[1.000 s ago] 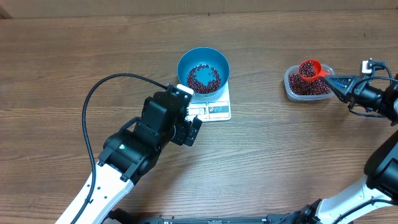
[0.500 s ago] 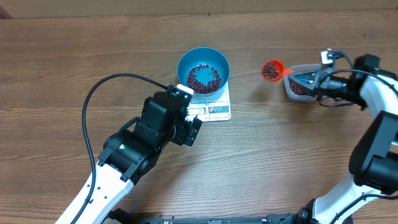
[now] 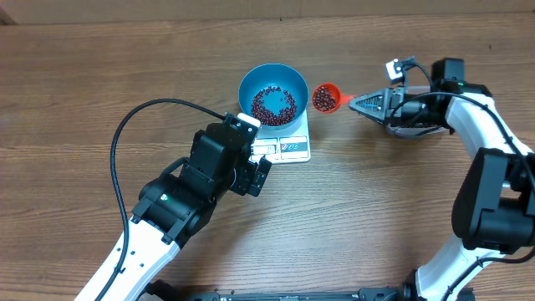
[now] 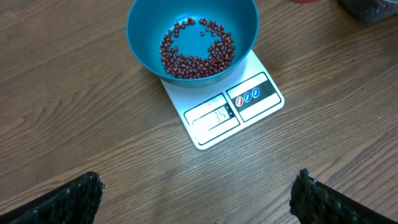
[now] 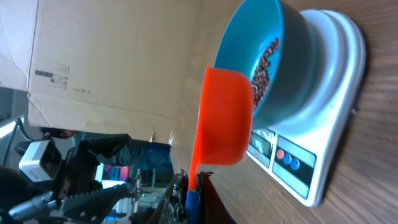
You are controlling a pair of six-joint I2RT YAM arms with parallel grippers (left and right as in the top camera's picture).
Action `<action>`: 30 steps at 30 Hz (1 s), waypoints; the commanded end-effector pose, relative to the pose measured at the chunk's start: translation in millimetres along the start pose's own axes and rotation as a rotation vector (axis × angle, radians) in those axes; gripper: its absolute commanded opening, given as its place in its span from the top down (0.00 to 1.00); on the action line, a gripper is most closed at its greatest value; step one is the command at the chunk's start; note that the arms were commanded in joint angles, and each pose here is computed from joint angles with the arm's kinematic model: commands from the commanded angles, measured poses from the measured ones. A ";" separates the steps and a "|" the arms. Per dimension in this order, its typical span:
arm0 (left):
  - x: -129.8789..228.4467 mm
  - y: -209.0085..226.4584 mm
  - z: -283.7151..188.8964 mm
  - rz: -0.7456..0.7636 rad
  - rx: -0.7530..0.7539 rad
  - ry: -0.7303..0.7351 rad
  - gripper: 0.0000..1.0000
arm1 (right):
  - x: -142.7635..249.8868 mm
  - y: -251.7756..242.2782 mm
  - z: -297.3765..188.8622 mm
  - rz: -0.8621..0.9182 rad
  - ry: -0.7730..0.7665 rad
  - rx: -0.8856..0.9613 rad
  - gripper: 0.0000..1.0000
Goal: Scoop item into bowl and weigh 150g on scale
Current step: 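Carry the filled scoop left over the blue bowl, then tilt the scoop to pour beans into the blue bowl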
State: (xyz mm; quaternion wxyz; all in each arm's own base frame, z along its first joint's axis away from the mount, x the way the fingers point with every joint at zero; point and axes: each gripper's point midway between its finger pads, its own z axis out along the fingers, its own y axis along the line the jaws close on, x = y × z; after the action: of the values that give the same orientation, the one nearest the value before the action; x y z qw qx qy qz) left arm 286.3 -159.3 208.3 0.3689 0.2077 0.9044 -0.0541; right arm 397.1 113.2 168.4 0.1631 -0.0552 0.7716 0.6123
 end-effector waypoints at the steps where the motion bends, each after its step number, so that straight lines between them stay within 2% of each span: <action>1: 0.1 2.3 1.6 -0.005 -0.012 0.002 0.01 | 0.0 6.6 13.0 0.035 0.020 -0.037 0.96; 11: 0.1 2.3 1.6 -0.005 -0.012 0.002 0.00 | -14.7 13.9 41.8 -0.025 0.037 -0.032 0.96; 16: 0.1 2.3 1.6 -0.005 -0.012 0.002 0.01 | -20.0 21.7 59.7 -0.130 0.045 -0.037 0.96; 23: 0.1 2.3 1.6 -0.005 -0.012 0.002 0.00 | -34.9 -5.2 94.0 -0.267 -0.009 0.207 0.96; 30: 0.1 2.3 1.6 -0.005 -0.012 0.002 0.00 | -41.0 -6.9 109.7 -0.482 -0.013 0.273 0.96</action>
State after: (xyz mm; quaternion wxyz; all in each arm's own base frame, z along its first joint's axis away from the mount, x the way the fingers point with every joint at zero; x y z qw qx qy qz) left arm 286.3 -159.2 208.3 0.3688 0.2077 0.9044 -0.0540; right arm 447.8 215.3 159.7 0.2767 -0.1813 0.8061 0.4908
